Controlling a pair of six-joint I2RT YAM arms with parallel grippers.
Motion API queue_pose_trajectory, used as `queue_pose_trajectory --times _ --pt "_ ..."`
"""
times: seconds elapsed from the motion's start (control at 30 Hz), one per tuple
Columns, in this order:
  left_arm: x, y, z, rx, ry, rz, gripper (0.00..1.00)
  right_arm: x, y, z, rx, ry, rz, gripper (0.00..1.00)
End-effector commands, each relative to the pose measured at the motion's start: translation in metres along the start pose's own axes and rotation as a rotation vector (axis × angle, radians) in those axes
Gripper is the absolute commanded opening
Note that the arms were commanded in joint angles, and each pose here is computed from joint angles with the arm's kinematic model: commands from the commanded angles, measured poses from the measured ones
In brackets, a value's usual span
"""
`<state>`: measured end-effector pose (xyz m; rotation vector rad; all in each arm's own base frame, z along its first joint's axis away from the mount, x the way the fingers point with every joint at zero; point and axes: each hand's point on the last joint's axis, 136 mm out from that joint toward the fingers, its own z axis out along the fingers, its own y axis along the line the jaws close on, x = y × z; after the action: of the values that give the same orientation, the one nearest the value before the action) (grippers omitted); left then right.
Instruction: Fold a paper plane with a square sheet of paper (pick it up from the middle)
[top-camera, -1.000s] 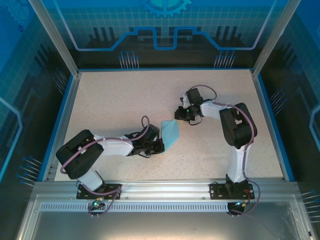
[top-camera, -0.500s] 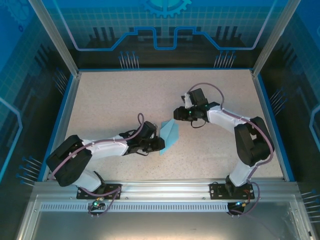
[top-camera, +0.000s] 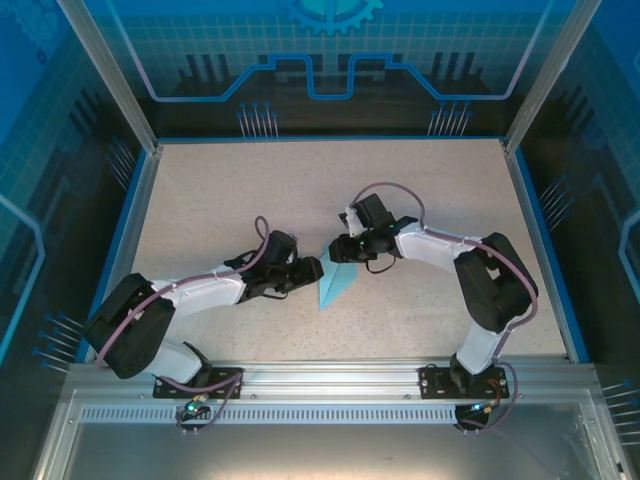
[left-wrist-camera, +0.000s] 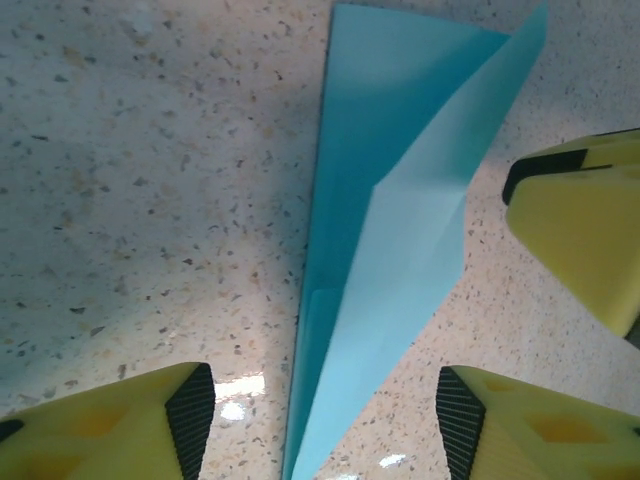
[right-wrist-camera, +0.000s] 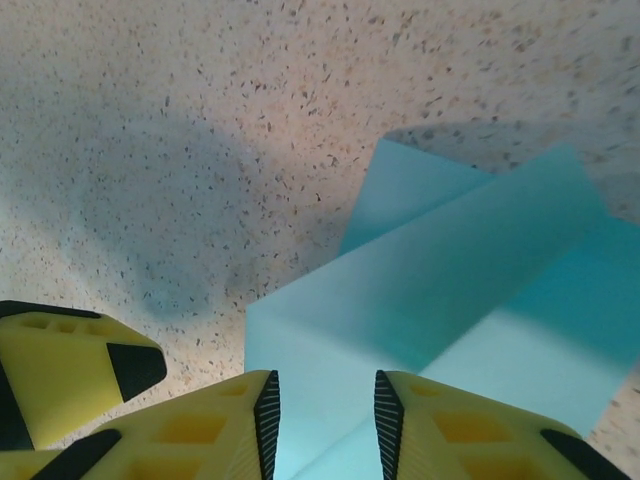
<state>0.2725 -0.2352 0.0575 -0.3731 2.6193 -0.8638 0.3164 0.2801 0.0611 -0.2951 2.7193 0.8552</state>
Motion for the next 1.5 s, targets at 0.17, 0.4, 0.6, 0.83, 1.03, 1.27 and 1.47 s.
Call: queue_pose_trajectory --times 0.17,0.4,0.6,0.83,1.03,1.27,1.47 --pt "0.002 0.0 0.001 0.024 0.02 -0.003 0.76 -0.007 -0.003 0.025 -0.008 0.02 0.038 0.31" --pt "0.007 -0.004 0.008 0.058 0.075 -0.041 0.8 -0.001 -0.022 0.038 0.013 0.046 0.093 0.3" --pt "0.014 -0.022 0.018 0.153 0.152 -0.064 0.8 0.005 -0.032 0.036 -0.044 0.044 0.156 0.3" --pt "0.016 -0.02 0.032 0.134 0.19 -0.092 0.77 -0.004 -0.027 0.02 -0.123 0.0 0.178 0.3" --pt "0.018 -0.022 0.039 0.135 0.219 -0.106 0.72 -0.011 -0.025 0.006 -0.119 -0.033 0.165 0.3" --pt "0.02 -0.023 0.042 0.14 0.239 -0.108 0.67 -0.007 -0.039 0.013 -0.063 -0.014 0.187 0.29" --pt "0.024 -0.024 0.047 0.155 0.269 -0.115 0.64 -0.006 -0.053 0.017 0.008 -0.011 0.205 0.29"
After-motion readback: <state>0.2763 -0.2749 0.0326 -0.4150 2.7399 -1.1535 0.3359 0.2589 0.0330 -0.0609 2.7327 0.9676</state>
